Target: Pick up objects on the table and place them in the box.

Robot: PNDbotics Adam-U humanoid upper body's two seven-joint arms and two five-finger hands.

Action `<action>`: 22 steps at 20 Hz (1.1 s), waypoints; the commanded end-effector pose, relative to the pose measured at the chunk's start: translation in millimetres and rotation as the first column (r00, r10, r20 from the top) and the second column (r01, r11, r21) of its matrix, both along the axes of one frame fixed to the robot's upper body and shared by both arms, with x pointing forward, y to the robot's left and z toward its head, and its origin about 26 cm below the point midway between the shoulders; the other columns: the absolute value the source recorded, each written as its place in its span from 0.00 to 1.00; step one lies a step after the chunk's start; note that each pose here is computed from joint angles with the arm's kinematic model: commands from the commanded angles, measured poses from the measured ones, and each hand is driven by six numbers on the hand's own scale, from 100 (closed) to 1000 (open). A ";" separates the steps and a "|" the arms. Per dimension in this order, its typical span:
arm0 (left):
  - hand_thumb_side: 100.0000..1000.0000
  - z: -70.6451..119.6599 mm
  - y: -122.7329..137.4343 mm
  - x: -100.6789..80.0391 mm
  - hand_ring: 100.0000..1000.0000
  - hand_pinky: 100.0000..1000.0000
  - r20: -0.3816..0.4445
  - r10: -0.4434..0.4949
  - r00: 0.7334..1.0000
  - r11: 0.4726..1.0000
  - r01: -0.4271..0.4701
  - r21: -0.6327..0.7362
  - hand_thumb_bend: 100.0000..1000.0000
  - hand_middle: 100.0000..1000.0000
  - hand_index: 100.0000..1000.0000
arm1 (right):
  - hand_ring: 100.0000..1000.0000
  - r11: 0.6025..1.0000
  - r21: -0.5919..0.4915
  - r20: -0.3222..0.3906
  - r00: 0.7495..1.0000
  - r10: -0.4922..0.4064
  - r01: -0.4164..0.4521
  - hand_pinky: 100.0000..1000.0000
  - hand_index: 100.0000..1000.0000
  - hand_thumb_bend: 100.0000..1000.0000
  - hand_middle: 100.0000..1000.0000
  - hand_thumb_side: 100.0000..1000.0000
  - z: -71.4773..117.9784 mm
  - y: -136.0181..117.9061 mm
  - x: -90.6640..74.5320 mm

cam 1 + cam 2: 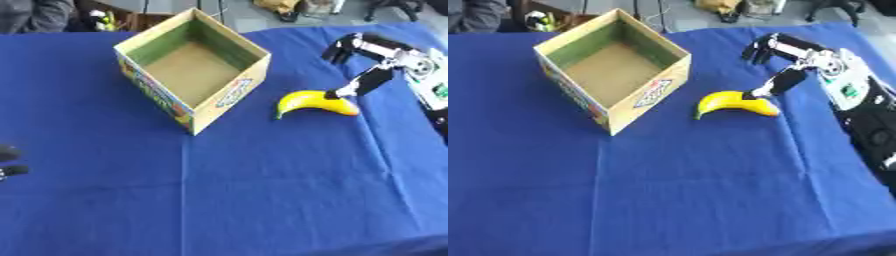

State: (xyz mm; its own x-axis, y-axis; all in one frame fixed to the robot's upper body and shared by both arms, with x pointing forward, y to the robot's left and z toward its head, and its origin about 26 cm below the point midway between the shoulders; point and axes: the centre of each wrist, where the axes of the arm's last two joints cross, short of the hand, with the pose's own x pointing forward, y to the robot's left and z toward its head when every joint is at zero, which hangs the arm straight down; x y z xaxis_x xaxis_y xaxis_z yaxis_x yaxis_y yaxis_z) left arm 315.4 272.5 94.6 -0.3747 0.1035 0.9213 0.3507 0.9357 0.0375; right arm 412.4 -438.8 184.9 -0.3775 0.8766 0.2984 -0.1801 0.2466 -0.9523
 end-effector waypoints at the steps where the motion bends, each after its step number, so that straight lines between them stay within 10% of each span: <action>1: 1.00 8.7 0.8 1.1 0.70 0.62 0.028 -0.015 1.000 1.000 0.015 0.017 0.16 0.59 0.67 | 0.68 1.000 -0.029 0.025 1.000 -0.001 0.002 0.67 0.77 0.57 0.68 0.21 11.7 -2.1 2.2; 22: 1.00 8.7 -0.5 1.3 0.70 0.62 0.028 -0.024 0.999 1.000 0.023 0.020 0.16 0.59 0.67 | 0.64 0.999 -0.040 -0.043 0.999 -0.014 0.012 0.65 0.73 0.48 0.64 0.21 -16.4 1.1 5.9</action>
State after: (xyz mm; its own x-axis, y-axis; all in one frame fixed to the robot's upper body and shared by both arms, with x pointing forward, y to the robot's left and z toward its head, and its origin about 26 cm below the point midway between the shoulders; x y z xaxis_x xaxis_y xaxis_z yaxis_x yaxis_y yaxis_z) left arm 316.2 269.6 95.3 -0.3772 0.1060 0.9200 0.3657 0.9298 0.0428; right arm 418.9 -431.5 156.0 -0.3549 0.8821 0.3096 -0.2401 0.2341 -0.9421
